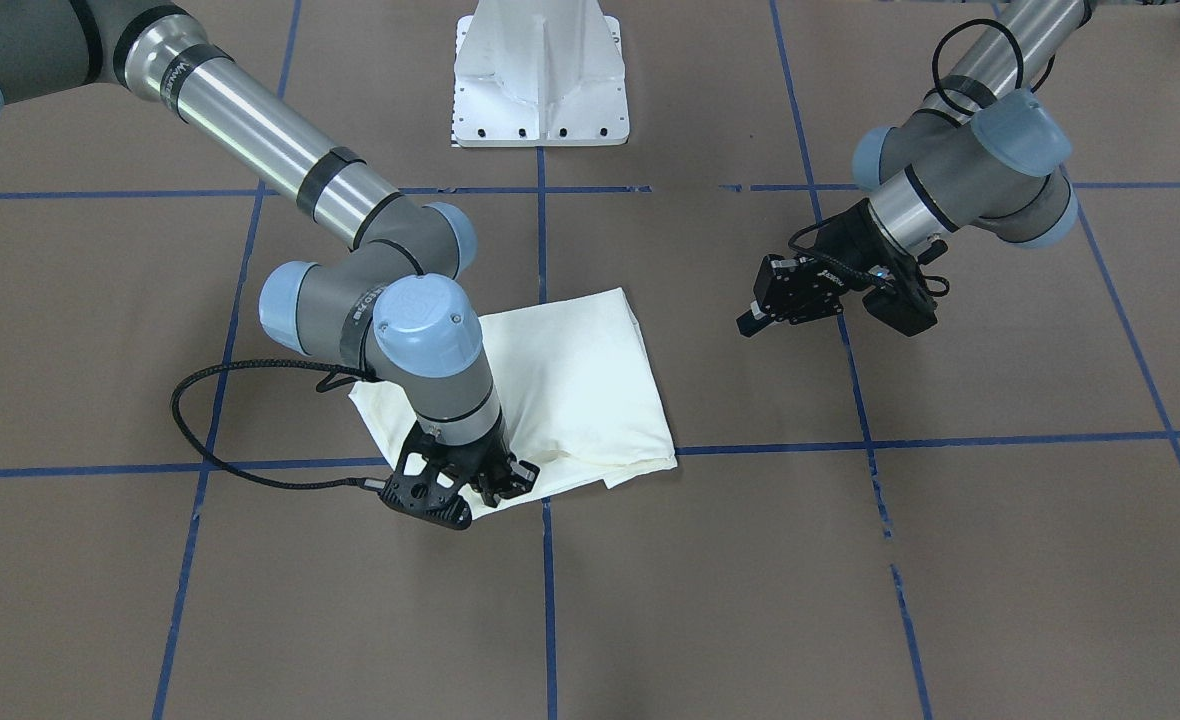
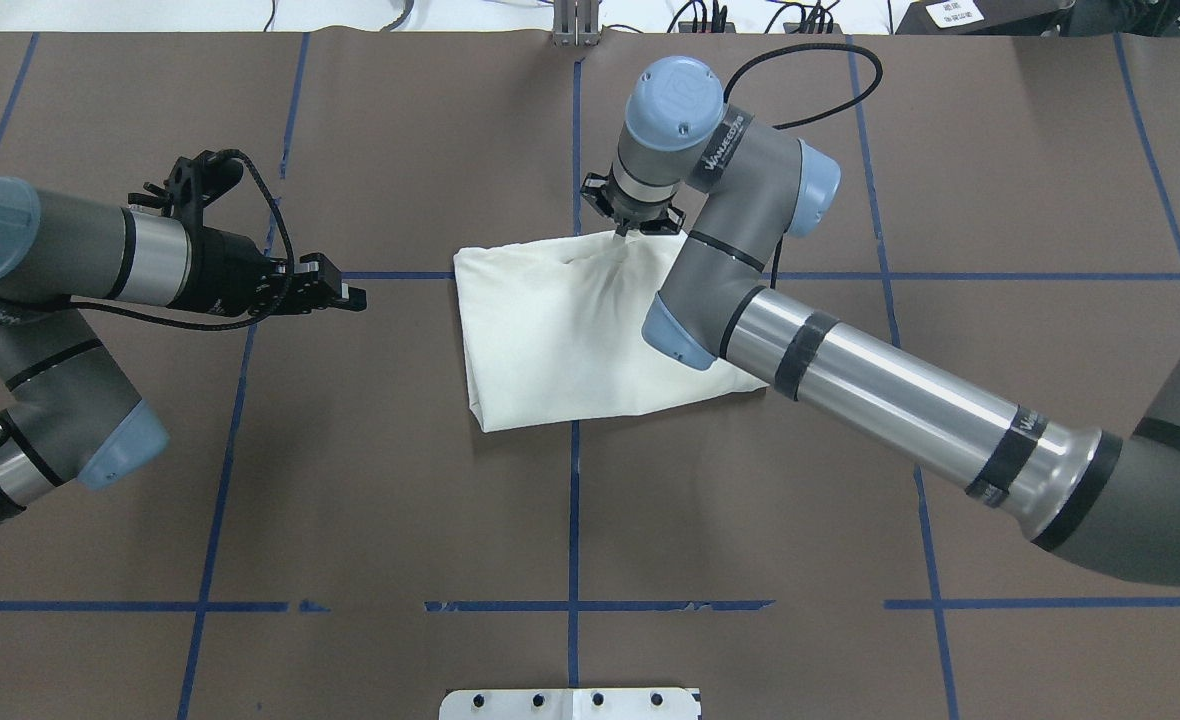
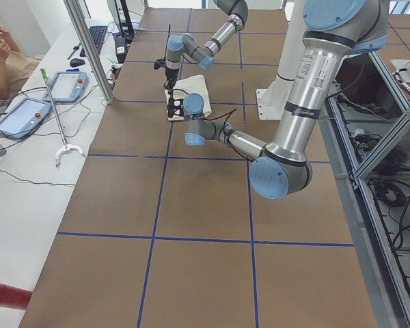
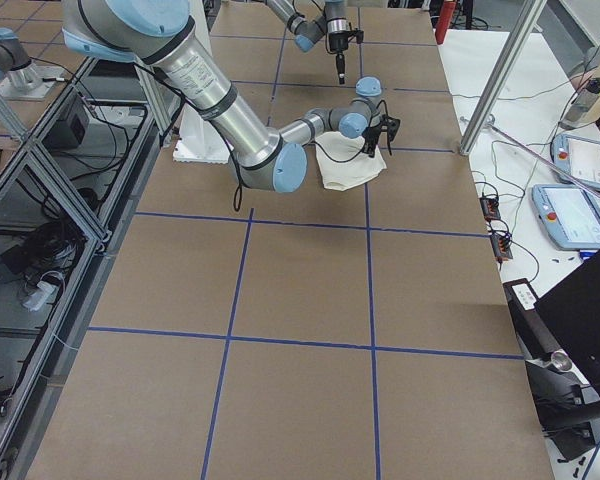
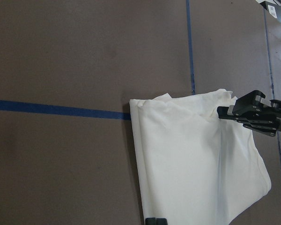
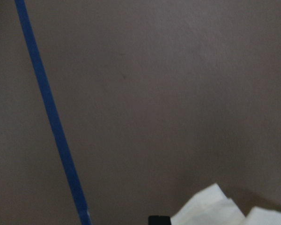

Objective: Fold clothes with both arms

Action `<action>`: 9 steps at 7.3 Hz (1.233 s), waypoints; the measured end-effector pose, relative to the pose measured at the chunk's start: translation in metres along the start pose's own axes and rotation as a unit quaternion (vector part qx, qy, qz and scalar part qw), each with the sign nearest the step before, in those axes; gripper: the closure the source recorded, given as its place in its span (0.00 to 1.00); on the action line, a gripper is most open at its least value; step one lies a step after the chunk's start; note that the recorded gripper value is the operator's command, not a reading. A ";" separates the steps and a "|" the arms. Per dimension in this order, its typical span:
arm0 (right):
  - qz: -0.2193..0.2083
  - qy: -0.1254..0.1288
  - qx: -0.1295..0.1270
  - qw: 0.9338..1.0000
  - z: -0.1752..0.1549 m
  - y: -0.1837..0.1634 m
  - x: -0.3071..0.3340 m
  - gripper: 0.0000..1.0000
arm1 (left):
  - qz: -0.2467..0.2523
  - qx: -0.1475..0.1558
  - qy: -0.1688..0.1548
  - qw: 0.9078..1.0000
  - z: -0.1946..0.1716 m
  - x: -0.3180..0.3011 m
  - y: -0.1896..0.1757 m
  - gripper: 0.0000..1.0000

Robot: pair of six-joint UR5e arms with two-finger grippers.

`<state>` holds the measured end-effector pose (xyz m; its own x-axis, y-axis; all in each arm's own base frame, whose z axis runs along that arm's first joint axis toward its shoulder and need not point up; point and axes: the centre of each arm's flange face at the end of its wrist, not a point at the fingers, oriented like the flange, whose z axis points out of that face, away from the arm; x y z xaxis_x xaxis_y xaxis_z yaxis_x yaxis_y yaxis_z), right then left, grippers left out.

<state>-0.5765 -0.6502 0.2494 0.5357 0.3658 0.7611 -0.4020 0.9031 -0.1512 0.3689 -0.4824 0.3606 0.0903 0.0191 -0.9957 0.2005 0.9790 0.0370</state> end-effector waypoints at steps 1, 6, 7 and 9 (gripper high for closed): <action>0.004 -0.007 -0.003 1.000 -0.016 -0.033 -0.002 1.00 | -0.002 0.002 -0.001 1.000 0.000 -0.001 -0.001 1.00; -0.060 -0.029 -0.007 0.998 -0.116 -0.163 0.231 1.00 | 0.133 0.073 -0.121 0.981 -0.121 -0.140 -0.076 1.00; -0.086 -0.034 0.004 0.996 -0.157 -0.169 0.303 1.00 | 0.174 0.083 -0.158 0.969 -0.167 -0.176 -0.086 1.00; -0.148 -0.013 0.023 0.989 -0.258 -0.153 0.448 1.00 | 0.233 0.095 -0.237 0.938 -0.265 -0.221 -0.116 1.00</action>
<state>-0.0828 -0.5667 0.4509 0.6154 0.0813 0.7840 -0.2646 0.9582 0.1084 0.0670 -0.5461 0.5539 0.6255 0.2992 -0.7206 0.1988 0.8319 0.5181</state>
